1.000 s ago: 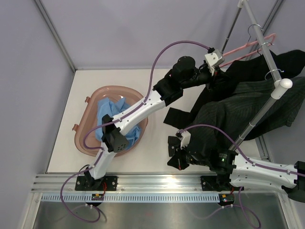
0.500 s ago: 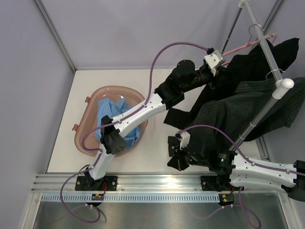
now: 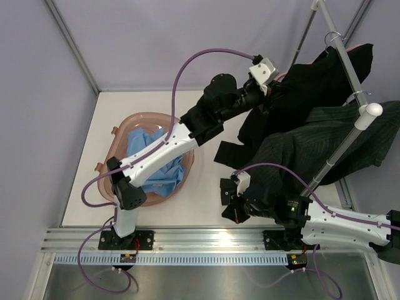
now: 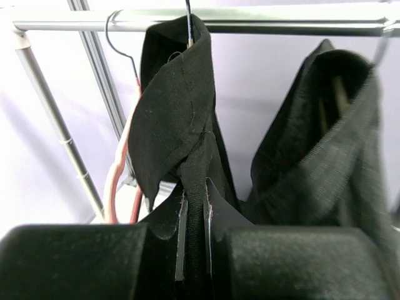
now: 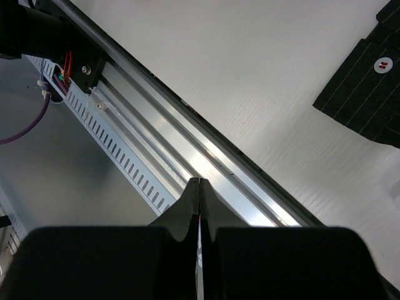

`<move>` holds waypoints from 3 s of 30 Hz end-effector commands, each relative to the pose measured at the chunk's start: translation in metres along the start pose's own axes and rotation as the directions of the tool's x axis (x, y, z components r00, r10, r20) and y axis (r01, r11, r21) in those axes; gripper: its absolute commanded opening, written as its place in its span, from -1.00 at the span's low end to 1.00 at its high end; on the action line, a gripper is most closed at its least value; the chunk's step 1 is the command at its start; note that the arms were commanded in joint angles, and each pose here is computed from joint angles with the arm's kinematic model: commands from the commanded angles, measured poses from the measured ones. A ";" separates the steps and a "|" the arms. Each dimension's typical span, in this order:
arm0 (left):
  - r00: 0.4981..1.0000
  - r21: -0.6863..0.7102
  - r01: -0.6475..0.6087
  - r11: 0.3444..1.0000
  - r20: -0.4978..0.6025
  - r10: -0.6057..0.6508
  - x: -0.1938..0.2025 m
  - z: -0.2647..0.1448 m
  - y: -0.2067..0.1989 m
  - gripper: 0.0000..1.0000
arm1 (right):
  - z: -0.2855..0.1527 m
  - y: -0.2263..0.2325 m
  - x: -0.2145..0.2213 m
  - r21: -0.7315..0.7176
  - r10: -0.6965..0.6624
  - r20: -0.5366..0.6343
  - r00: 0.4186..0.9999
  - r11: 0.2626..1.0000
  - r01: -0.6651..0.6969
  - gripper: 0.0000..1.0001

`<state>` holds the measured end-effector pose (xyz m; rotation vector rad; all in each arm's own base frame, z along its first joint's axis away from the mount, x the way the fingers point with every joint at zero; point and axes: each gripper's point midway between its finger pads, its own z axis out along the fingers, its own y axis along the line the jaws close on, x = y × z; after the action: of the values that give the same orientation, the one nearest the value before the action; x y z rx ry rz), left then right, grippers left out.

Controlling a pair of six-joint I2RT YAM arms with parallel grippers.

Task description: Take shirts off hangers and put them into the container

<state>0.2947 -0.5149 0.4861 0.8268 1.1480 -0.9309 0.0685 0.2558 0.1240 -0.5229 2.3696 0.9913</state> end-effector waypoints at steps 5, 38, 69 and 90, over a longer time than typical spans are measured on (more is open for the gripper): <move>0.998 -0.025 0.020 0.999 0.054 -0.019 -0.085 -0.058 -0.009 -1.00 | -0.015 0.019 -0.026 -0.040 -0.030 0.078 0.996 0.999 0.033 -1.00; 0.923 -0.307 0.160 0.938 -0.290 -0.252 0.013 -0.366 -0.028 -1.00 | -0.130 0.174 -0.360 0.077 -0.327 0.570 0.754 0.935 0.347 -0.52; 0.933 -0.314 0.210 0.926 -0.219 -0.286 -0.021 -0.330 -0.022 -1.00 | -0.122 0.154 -0.339 0.101 -0.329 0.526 0.784 0.940 0.326 -0.10; 0.937 -0.277 0.222 0.935 -0.205 -0.283 -0.028 -0.340 -0.030 -1.00 | -0.115 0.140 -0.358 0.213 -0.380 0.530 0.758 0.925 0.314 -0.04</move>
<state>0.1439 -0.2119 0.4037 0.6335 1.7015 -0.7949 0.2362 0.3210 0.4648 -0.5403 1.7471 0.7335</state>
